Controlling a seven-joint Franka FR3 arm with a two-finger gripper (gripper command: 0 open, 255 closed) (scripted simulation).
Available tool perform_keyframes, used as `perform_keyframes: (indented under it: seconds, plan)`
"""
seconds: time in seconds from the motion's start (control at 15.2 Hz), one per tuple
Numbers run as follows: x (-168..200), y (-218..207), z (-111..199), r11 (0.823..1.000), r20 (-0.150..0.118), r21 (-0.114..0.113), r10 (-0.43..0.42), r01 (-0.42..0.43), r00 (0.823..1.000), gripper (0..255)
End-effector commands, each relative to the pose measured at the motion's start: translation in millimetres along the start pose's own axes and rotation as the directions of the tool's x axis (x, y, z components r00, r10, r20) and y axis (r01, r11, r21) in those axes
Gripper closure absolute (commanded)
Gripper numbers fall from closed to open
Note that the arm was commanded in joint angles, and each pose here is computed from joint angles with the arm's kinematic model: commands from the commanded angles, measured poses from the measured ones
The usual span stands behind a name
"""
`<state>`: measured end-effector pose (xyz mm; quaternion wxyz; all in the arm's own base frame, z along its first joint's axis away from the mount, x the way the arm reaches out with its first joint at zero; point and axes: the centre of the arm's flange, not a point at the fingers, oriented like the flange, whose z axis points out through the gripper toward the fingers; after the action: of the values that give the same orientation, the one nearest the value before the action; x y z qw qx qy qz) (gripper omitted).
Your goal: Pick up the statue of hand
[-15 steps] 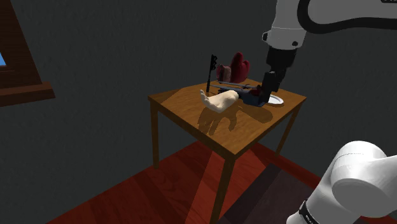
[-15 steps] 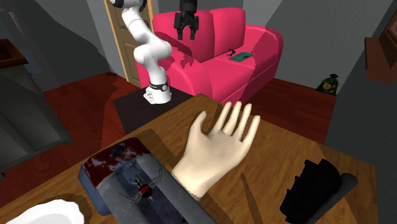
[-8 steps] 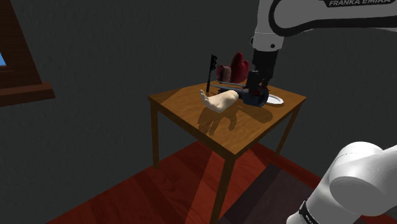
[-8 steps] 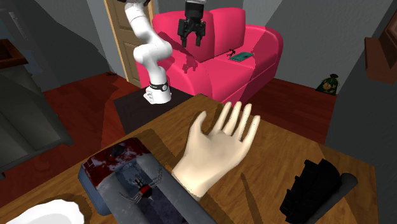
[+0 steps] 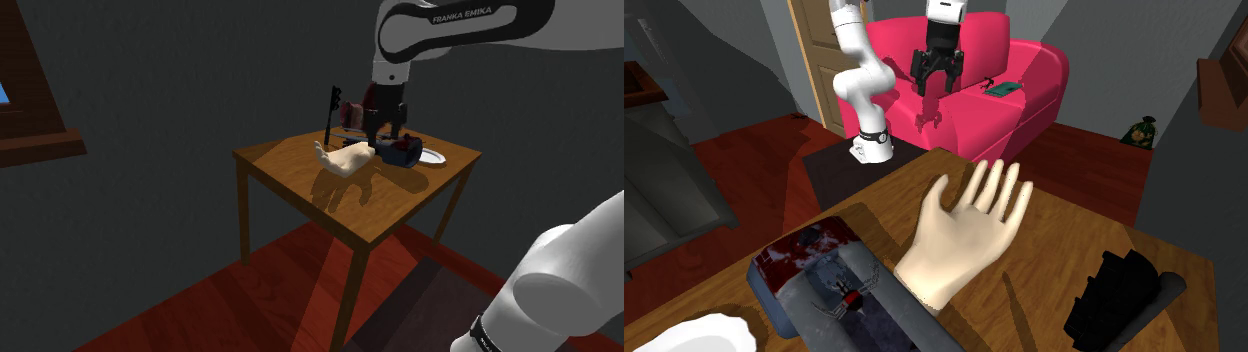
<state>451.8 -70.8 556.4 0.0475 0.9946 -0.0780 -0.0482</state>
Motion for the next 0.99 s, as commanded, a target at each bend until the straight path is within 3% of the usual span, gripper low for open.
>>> perform_keyframes:
  seconds: [0.0,0.46,0.92]
  plan:
    - [26.0,12.6,10.3,0.999,0.017,0.009,0.042,-0.042,0.999,0]
    - [107.7,64.9,42.2,0.982,0.076,0.037,0.182,-0.186,0.980,0]
    - [179.3,127.0,80.3,0.944,0.139,0.055,0.316,-0.326,0.938,0]
